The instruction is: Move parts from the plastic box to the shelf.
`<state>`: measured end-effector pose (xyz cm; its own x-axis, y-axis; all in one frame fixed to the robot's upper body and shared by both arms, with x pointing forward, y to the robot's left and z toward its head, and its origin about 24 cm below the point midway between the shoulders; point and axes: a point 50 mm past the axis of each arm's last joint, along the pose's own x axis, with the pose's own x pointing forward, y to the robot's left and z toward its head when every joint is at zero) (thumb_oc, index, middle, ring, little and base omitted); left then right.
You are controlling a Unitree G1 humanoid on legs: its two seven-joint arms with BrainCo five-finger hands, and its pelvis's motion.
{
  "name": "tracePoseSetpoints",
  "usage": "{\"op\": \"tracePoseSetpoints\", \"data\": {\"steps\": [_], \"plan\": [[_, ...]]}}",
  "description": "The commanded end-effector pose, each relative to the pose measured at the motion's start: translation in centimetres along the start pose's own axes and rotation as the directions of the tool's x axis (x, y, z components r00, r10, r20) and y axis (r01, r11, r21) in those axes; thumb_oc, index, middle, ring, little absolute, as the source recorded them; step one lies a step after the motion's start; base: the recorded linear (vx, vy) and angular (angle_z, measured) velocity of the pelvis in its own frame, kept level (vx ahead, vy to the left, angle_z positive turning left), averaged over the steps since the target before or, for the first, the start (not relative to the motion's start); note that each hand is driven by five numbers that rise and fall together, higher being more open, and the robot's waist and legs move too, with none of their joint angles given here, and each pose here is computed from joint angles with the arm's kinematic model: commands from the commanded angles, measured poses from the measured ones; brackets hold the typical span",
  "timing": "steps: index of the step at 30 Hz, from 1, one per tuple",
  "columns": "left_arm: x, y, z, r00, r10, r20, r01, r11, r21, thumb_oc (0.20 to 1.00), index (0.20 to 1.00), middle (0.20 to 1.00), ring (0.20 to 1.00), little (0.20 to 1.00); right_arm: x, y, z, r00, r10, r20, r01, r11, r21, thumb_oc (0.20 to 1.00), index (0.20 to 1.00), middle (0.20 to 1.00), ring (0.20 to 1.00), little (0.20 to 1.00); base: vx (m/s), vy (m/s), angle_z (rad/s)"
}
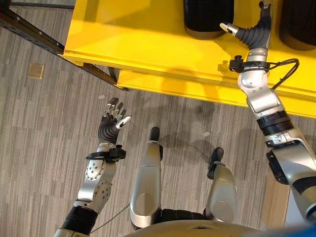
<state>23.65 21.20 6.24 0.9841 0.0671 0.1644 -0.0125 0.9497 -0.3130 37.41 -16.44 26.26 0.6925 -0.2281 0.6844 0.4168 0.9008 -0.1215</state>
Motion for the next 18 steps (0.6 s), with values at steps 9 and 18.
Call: {"op": "tracePoseSetpoints", "data": {"steps": [9,18], "plan": [[-0.2,-0.5,1.6,0.996,-0.064,0.065,0.064,0.998,0.002,1.0,1.0,1.0,1.0,1.0,2.1,-0.7,1.1,0.998,-0.05,-0.028,0.055,0.973,0.226,1.0,1.0,1.0,1.0,1.0,0.0,0.0,0.0],[-0.1,-0.5,1.5,0.996,-0.071,0.06,0.072,0.997,-0.004,1.0,1.0,1.0,1.0,1.0,2.0,0.5,1.6,1.0,0.015,-0.01,-0.012,0.969,0.245,1.0,1.0,1.0,1.0,1.0,0.0,0.0,0.0]]}}
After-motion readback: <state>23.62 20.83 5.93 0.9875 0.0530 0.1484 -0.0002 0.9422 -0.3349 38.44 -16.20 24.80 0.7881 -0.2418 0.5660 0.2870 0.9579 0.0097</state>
